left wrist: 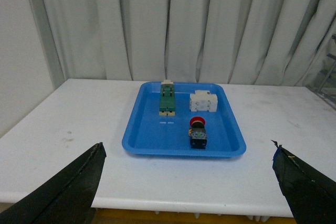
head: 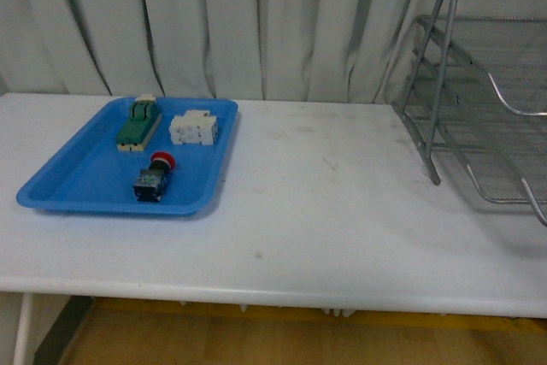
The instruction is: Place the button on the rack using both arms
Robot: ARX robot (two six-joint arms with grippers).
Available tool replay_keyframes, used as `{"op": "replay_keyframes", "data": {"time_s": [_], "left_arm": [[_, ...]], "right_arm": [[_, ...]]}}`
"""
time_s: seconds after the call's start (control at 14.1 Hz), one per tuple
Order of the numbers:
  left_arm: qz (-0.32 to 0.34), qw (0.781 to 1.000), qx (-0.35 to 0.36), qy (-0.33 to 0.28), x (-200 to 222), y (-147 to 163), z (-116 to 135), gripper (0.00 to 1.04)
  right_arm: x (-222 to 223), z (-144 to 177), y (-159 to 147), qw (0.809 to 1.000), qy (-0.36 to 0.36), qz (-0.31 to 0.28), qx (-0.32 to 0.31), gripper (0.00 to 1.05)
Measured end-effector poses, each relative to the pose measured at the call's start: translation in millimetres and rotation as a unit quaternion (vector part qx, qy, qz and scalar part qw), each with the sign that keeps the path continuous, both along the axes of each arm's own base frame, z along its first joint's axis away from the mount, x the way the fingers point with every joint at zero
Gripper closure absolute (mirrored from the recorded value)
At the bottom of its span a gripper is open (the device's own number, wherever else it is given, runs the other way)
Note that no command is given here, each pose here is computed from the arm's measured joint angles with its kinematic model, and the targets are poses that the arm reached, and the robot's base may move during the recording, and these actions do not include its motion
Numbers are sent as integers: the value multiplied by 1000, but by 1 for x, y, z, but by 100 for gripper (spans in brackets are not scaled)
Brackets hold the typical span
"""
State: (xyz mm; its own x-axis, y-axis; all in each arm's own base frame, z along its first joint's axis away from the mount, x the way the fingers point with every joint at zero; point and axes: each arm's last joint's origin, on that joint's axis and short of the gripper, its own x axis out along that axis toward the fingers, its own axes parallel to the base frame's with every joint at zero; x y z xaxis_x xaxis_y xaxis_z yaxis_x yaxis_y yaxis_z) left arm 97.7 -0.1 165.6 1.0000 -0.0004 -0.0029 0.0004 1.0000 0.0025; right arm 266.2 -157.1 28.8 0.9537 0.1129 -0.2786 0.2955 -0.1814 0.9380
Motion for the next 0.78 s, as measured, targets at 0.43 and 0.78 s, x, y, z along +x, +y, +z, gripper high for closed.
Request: {"op": "replay_keyframes", "data": {"time_s": [0.43,0.78], "left_arm": [[0,1000,0,0,0,0,0,7],[0,1000,0,0,0,0,0,7]], "right_arm": [[-27,30,12,999,-21,22,15,6],[-61,83,57,983,-51,36,-174,22]]}}
